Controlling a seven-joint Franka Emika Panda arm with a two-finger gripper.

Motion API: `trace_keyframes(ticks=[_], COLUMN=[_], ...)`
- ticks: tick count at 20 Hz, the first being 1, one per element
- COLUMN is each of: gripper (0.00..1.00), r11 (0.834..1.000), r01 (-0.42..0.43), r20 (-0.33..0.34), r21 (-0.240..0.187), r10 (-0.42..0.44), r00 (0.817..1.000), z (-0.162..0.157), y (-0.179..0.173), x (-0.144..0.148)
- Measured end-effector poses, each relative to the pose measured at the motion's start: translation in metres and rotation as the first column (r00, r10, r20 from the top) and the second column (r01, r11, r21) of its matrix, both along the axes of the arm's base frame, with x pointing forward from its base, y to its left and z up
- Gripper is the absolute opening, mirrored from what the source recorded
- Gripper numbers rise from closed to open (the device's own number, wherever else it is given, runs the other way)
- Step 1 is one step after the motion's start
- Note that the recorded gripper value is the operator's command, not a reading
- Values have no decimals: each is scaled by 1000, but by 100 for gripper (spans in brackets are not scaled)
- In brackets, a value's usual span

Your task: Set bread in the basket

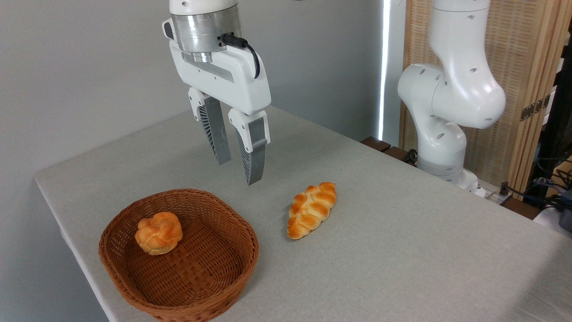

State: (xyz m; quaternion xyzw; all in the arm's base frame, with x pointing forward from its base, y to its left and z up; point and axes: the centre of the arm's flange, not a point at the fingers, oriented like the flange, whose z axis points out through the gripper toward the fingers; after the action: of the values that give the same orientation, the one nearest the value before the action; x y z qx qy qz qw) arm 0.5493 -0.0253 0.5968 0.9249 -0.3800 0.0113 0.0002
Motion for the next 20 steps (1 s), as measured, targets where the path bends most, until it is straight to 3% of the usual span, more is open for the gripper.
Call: trace_keyframes(ticks=[15, 20], gripper=[100, 100], r11=[1000, 1000], r01=[0, 4], r20=[-2, -38], r21=[0, 1], r10=[0, -4], r00=[1000, 999], z=[-1, -17], y=[0, -1], x=[0, -10])
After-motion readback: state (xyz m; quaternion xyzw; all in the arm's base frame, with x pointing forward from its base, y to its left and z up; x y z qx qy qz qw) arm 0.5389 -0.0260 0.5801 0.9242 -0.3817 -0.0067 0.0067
